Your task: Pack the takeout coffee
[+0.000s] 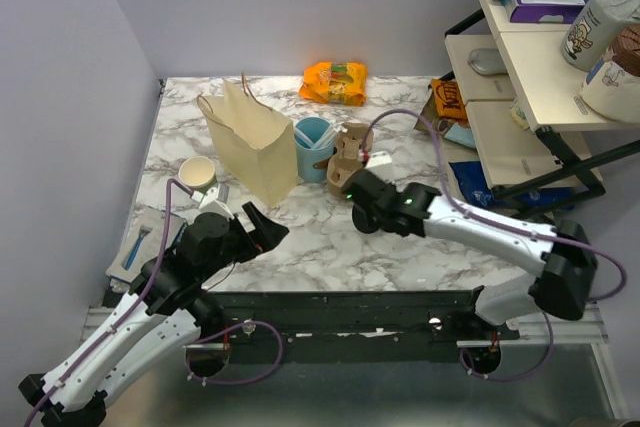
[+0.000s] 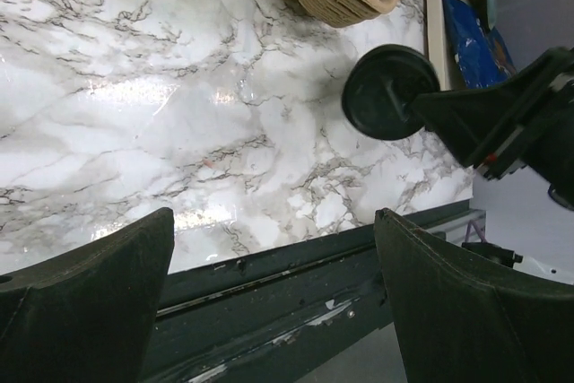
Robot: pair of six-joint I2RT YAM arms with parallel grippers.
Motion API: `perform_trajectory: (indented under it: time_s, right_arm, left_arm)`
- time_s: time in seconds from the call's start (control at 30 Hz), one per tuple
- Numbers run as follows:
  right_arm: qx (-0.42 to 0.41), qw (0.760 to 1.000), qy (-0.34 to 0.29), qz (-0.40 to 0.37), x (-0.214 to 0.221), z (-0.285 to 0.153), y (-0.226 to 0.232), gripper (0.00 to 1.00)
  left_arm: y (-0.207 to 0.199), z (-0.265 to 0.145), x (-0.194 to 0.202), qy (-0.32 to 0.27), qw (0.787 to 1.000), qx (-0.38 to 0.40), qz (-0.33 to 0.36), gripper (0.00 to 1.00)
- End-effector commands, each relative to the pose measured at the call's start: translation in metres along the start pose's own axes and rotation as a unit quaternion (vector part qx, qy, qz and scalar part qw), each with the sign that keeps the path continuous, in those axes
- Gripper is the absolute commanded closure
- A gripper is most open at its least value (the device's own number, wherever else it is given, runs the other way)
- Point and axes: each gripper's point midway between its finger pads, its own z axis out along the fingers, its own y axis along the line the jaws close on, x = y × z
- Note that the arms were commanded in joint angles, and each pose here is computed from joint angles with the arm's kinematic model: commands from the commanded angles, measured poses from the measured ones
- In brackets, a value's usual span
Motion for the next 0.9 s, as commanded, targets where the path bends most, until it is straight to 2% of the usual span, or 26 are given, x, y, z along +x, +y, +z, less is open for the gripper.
perform_trajectory:
  time_s: [0.0, 0.1, 0.27, 0.73, 0.87]
  right_arm:
    - [-0.164, 0.974, -0.037, 0.151, -0.032, -0.006, 0.000, 0.87]
    - [-0.201, 0.954, -0.046, 0.216, -0.037, -0.001, -0.018, 0.86]
    - [-0.210, 0.927, -0.078, 0.301, -0.050, -0.014, -0.047, 0.85]
    - [-0.206, 0.867, -0.053, 0.450, -0.006, -0.002, -0.099, 0.82]
    - [-0.182, 0.860, -0.044, 0.474, 0.007, 0.004, -0.113, 0.79]
  left_arm:
    - [-0.005, -0.007, -0.005, -0.011, 1.000, 0.016, 0.003, 0.01]
    - [-0.007, -0.008, -0.005, -0.012, 1.000, 0.022, 0.005, 0.01]
    - [-0.009, -0.008, -0.005, -0.011, 1.000, 0.026, 0.003, 0.01]
    - [-0.010, -0.005, -0.003, -0.006, 1.000, 0.028, -0.003, 0.01]
    - [-0.013, -0.003, -0.003, -0.005, 0.999, 0.033, -0.002, 0.01]
